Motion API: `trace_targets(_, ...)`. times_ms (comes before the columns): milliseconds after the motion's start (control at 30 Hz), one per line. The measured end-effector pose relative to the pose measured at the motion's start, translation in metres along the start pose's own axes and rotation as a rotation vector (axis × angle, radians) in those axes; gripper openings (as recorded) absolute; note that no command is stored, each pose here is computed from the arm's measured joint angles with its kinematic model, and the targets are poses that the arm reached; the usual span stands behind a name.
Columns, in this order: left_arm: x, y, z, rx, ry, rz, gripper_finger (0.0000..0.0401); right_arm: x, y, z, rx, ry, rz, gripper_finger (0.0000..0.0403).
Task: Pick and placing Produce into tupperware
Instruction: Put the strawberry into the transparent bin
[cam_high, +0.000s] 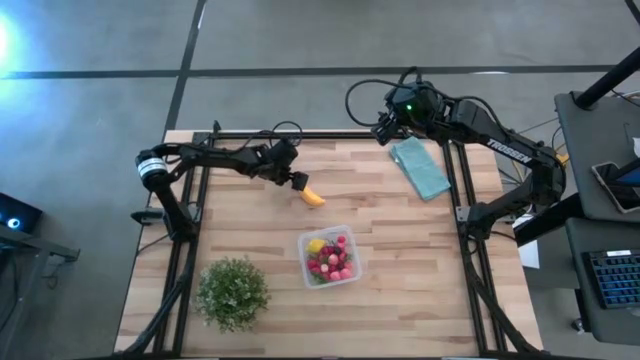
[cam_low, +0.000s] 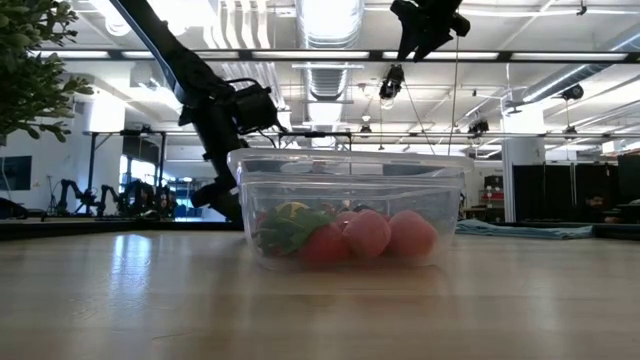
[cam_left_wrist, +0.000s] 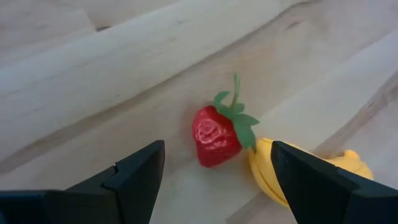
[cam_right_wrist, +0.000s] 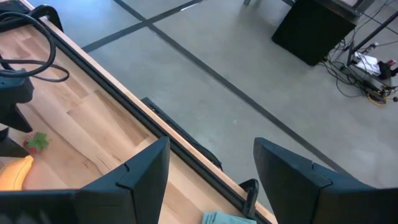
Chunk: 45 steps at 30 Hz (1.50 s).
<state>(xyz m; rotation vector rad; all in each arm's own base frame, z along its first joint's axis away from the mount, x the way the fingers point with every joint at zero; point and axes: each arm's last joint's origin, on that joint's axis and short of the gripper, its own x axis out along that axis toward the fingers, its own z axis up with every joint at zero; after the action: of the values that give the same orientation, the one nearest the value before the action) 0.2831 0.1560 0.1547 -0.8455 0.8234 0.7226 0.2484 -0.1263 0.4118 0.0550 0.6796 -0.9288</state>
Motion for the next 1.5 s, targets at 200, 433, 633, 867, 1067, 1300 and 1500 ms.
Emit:
trace_targets(200,0.000,-0.002,-0.001,0.023,0.000,-0.003,0.0272,0.000,0.000,0.000,0.015,0.000,0.000,0.0226)
trace_targets(433,0.000,-0.002,-0.001,0.056,-0.008,0.004,0.0225,0.000,0.000,0.000,0.041,-0.001,-0.002,0.0226)
trace_targets(633,0.000,-0.002,0.000,0.089,-0.019,0.003,0.0196,0.000,0.000,0.000,0.057,-0.001,-0.002,0.0226)
trace_targets(867,0.000,-0.002,0.000,0.126,-0.031,0.020,0.0177,0.000,0.000,0.000,0.068,-0.002,-0.002,0.0225)
trace_targets(1067,0.003,-0.001,0.000,0.126,-0.027,0.023,0.0173,0.000,0.000,0.000,0.077,-0.002,-0.002,0.0224)
trace_targets(1300,0.013,0.000,-0.002,0.123,0.002,0.035,0.0173,0.000,0.000,0.000,0.076,-0.001,-0.002,0.0224)
trace_targets(1500,0.012,-0.003,0.001,0.126,-0.027,0.020,0.0173,0.000,0.000,0.000,0.075,-0.001,-0.002,0.0224)
